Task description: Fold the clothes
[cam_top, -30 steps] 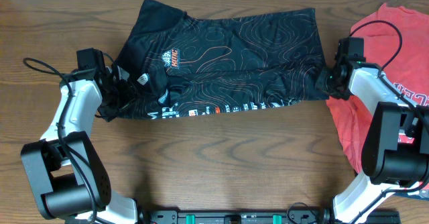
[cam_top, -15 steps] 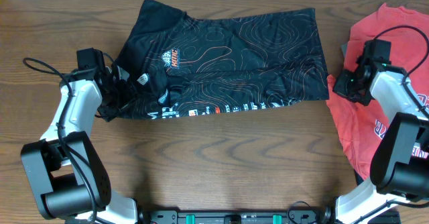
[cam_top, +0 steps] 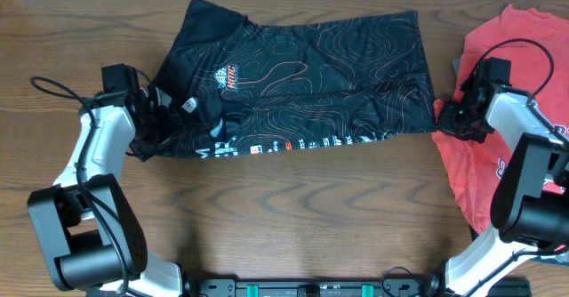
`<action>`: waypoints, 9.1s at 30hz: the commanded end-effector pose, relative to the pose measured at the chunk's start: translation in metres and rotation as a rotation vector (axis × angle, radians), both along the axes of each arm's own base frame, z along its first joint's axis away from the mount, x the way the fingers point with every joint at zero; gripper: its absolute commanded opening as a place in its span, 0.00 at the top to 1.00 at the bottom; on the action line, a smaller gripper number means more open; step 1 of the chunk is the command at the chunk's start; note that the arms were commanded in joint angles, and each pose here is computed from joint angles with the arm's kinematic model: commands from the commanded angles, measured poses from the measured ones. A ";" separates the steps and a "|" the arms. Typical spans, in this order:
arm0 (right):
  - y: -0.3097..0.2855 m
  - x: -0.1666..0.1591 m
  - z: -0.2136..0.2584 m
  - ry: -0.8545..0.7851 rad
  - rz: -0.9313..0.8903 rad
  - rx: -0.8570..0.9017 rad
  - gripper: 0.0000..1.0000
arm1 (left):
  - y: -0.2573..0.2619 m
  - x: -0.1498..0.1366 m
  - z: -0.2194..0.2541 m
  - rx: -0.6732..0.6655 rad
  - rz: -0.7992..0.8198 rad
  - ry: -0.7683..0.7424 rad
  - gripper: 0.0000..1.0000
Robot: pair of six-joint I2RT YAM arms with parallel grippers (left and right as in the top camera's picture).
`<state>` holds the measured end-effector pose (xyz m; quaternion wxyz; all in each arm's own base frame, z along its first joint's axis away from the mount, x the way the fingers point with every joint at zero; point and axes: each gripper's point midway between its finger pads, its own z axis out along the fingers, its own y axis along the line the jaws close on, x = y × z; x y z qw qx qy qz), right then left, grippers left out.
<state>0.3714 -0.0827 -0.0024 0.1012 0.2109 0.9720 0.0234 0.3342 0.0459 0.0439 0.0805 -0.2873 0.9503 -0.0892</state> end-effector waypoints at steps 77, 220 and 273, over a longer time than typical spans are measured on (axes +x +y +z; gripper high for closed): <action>0.067 0.008 0.000 -0.028 0.174 0.149 0.44 | 0.022 -0.020 -0.044 0.120 0.013 0.124 0.69; 0.050 0.097 0.097 -0.448 0.207 -0.063 0.07 | -0.124 0.195 0.036 -0.075 -0.508 -0.471 0.94; 0.008 0.151 0.050 -0.438 0.033 -0.162 0.94 | -0.105 0.135 0.050 -0.324 -0.426 -0.283 0.94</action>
